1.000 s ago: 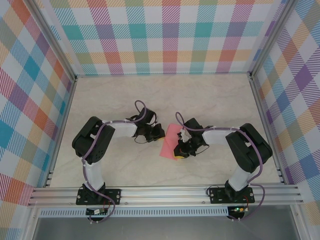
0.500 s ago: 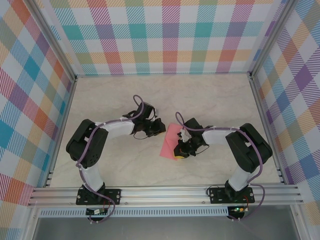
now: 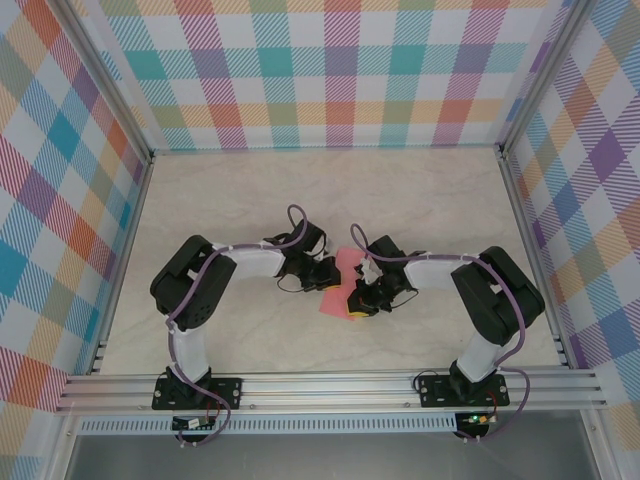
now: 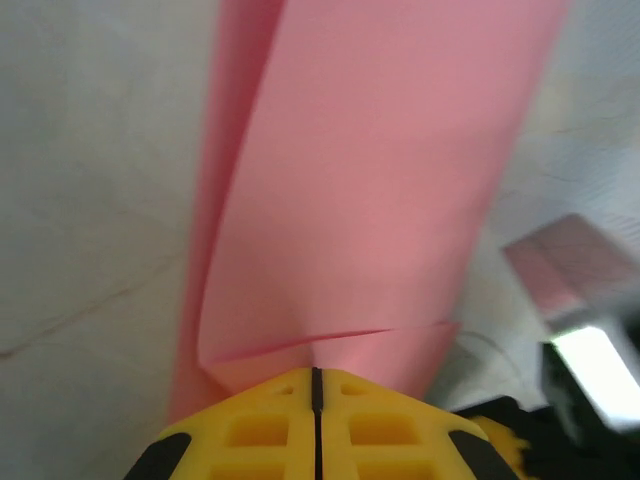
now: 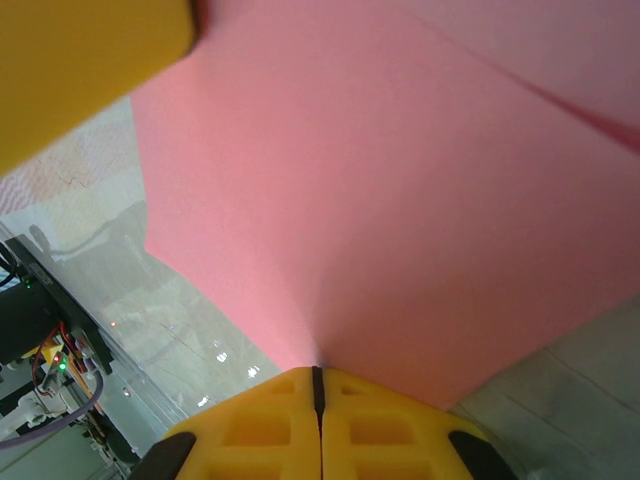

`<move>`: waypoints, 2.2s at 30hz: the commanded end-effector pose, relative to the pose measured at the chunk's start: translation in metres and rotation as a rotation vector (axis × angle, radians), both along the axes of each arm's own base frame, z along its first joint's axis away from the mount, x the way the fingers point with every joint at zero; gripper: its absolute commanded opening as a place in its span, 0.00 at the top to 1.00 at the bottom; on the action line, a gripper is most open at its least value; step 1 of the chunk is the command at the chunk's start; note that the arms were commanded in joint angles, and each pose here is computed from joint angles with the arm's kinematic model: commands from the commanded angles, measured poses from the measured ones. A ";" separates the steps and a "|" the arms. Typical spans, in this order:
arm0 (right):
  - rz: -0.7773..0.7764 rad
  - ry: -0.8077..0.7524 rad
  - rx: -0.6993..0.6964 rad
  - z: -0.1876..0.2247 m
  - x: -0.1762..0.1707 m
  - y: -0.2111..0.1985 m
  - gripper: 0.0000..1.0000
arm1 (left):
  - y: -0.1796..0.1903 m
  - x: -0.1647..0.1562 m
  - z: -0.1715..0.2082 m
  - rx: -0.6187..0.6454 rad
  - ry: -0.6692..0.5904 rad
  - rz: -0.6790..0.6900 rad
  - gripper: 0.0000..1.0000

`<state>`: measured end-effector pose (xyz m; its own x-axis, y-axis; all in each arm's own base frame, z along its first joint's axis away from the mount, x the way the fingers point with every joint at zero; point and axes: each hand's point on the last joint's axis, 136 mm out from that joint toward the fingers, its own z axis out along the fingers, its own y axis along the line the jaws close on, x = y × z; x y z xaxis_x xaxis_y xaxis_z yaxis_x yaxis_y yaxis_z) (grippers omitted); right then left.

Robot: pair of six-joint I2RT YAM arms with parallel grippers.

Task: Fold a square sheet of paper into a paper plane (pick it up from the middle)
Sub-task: Fold the triangle a second time at the center of the table, then turn over the paper at the center of the table.

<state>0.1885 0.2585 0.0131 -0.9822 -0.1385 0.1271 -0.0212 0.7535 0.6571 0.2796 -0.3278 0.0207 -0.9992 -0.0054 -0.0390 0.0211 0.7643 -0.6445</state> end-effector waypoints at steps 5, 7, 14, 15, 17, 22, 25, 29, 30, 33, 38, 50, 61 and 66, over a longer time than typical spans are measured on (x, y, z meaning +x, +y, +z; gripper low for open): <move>-0.004 -0.028 -0.053 0.012 0.005 -0.004 0.93 | 0.013 -0.004 -0.026 0.108 0.022 -0.023 0.93; -0.007 -0.051 -0.007 0.028 0.011 0.005 0.92 | 0.014 -0.005 -0.028 0.113 0.023 -0.024 0.93; -0.017 -0.098 0.058 0.051 0.033 0.023 0.91 | 0.018 -0.007 -0.025 0.130 0.013 -0.037 0.93; -0.019 -0.094 0.052 0.048 0.035 0.024 0.91 | 0.018 -0.006 -0.024 0.128 0.012 -0.038 0.93; -0.021 -0.074 0.039 0.038 0.037 0.025 0.91 | 0.016 -0.005 -0.022 0.121 0.010 -0.038 0.93; -0.029 -0.028 0.018 0.013 0.032 0.023 0.91 | 0.015 -0.005 -0.020 0.117 0.007 -0.035 0.93; -0.034 0.000 -0.004 -0.002 0.025 0.018 0.92 | 0.016 -0.005 -0.021 0.119 0.006 -0.034 0.93; -0.035 0.029 -0.036 -0.015 0.014 0.009 0.91 | 0.017 -0.006 -0.024 0.126 0.011 -0.034 0.93; -0.036 0.033 -0.039 -0.016 0.013 0.008 0.91 | 0.018 -0.005 -0.024 0.127 0.011 -0.032 0.93; -0.034 0.032 -0.042 -0.013 0.009 0.005 0.91 | 0.019 -0.006 -0.027 0.138 0.016 -0.031 0.94; -0.032 0.024 -0.008 0.000 0.001 0.003 0.90 | 0.020 -0.007 -0.029 0.133 0.021 -0.025 0.94; 0.007 0.072 -0.032 -0.008 -0.030 -0.015 0.89 | 0.019 -0.008 -0.031 0.139 0.030 -0.028 0.94; 0.035 0.075 -0.047 -0.007 -0.041 -0.023 0.88 | 0.018 -0.007 -0.031 0.140 0.031 -0.032 0.94; 0.017 0.037 -0.051 0.001 -0.035 -0.024 0.88 | 0.017 -0.007 -0.030 0.135 0.032 -0.034 0.94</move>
<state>0.1668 0.2453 0.0146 -0.9790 -0.1466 0.1414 -0.0195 0.7584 0.6515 0.2820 -0.3279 0.0193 -0.9973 0.0371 -0.0632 0.0685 0.7771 -0.6256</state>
